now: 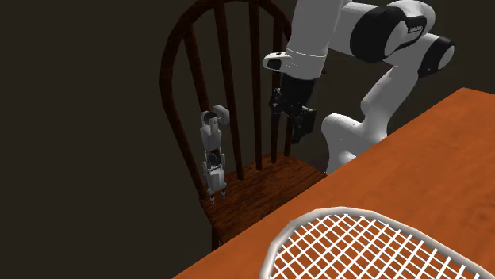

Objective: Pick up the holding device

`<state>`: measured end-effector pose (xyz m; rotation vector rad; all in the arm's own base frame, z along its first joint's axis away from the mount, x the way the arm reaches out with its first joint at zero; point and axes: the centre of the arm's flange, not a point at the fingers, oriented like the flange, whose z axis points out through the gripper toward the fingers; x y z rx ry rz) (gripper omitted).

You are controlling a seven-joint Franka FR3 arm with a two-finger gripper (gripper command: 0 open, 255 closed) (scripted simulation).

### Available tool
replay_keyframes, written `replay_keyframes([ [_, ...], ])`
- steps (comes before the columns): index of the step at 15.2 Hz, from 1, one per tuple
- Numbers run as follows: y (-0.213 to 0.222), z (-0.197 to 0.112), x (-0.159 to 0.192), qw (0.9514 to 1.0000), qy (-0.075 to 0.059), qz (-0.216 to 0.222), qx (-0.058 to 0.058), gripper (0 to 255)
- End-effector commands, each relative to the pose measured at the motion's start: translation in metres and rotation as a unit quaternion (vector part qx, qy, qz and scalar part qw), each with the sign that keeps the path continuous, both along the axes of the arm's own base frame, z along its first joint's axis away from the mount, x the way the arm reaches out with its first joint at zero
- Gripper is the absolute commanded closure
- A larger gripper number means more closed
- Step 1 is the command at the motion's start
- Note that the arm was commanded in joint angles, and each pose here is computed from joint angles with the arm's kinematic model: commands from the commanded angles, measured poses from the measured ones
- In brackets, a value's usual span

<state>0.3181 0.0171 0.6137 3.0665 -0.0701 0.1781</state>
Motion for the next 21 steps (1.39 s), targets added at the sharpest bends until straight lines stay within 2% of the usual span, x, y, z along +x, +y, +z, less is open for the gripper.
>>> replay_keyframes([
  [1,0.000,0.000,0.000,1.0000,0.000,0.000,0.000,0],
  [8,-0.023,0.049,0.074,0.9989,-0.009,-0.039,0.025,0],
  [16,-0.058,0.105,0.155,0.9949,-0.019,-0.084,0.054,0],
  [21,-0.058,0.079,0.155,0.9949,-0.019,-0.084,0.054,0],
])
